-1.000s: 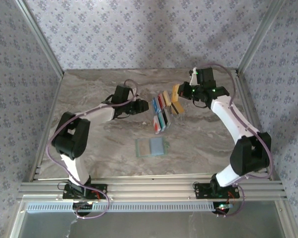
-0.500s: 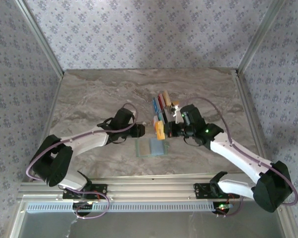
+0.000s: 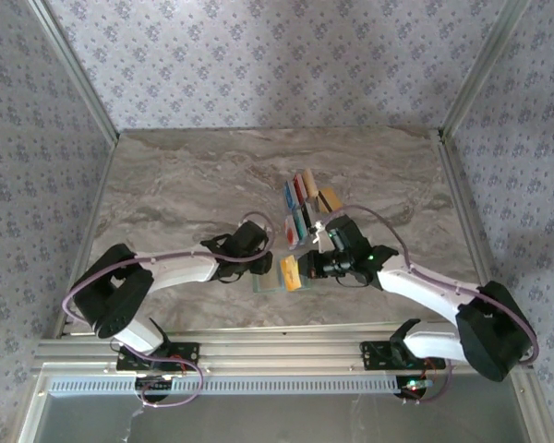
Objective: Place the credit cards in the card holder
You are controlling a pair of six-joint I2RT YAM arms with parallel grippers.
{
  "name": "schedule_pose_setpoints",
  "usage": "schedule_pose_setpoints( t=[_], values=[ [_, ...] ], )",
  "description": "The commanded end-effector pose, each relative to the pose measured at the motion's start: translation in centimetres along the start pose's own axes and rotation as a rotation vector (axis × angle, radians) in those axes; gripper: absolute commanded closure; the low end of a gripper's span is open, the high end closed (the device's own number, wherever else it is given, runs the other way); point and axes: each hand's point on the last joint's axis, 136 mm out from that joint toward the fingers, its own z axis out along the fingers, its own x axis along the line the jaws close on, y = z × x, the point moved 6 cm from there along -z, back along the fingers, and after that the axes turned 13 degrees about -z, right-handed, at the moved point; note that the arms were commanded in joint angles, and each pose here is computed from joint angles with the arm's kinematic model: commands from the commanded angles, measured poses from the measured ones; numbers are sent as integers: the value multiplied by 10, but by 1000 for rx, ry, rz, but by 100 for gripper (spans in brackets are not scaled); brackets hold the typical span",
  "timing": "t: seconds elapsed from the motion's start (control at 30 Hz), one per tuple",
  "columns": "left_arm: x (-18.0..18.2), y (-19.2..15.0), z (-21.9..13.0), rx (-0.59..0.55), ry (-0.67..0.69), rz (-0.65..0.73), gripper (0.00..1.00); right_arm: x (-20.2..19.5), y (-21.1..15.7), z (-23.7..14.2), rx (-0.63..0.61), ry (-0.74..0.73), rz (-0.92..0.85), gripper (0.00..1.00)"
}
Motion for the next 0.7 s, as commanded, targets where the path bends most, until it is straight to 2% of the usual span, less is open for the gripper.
schedule_pose_setpoints(
  t=[0.0,0.67],
  values=[
    [4,-7,1,-20,31,0,52,2,0,5,-6,35,17,100],
    [6,-15,0,-29,39,6,59,-19,0,25,32,99,145,100]
  ],
)
